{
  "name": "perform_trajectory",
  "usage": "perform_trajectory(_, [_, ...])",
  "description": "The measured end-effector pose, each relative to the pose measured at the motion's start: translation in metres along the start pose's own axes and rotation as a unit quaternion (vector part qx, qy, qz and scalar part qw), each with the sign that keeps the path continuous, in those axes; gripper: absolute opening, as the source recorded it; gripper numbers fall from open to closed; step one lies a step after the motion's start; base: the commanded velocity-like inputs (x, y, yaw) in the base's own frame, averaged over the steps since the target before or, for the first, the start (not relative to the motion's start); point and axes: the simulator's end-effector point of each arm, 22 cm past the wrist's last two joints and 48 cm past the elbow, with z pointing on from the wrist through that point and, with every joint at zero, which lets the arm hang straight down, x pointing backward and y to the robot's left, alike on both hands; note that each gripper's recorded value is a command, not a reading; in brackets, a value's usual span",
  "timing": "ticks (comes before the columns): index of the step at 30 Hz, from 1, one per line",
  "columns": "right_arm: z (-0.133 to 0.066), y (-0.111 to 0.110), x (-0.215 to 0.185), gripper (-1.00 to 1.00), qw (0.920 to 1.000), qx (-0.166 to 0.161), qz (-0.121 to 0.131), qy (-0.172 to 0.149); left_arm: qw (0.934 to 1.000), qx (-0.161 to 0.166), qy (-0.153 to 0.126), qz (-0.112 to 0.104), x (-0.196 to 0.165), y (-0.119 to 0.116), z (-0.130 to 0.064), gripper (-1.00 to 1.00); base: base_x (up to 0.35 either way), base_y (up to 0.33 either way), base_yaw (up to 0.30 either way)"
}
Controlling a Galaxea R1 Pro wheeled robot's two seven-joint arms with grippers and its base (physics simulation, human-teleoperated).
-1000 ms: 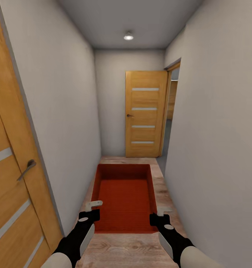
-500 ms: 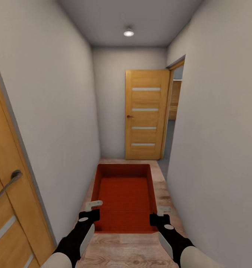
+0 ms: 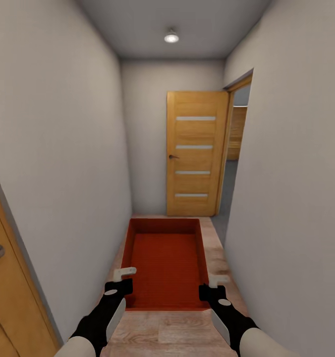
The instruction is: Move the two storage containers from the living room to the garage. In the garage, place one container on the floor and stack the other container on top of it (either order is fine).
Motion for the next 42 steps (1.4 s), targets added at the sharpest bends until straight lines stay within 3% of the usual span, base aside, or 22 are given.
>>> perform_trajectory(42, [0.0, -0.0001, 0.0004, -1.0, 1.0, 0.0, 0.0, 0.001, 1.0, 0.0, 0.001, 0.0, 0.0007, 0.0, 0.0, -1.0, 0.322, 0.0, 0.0])
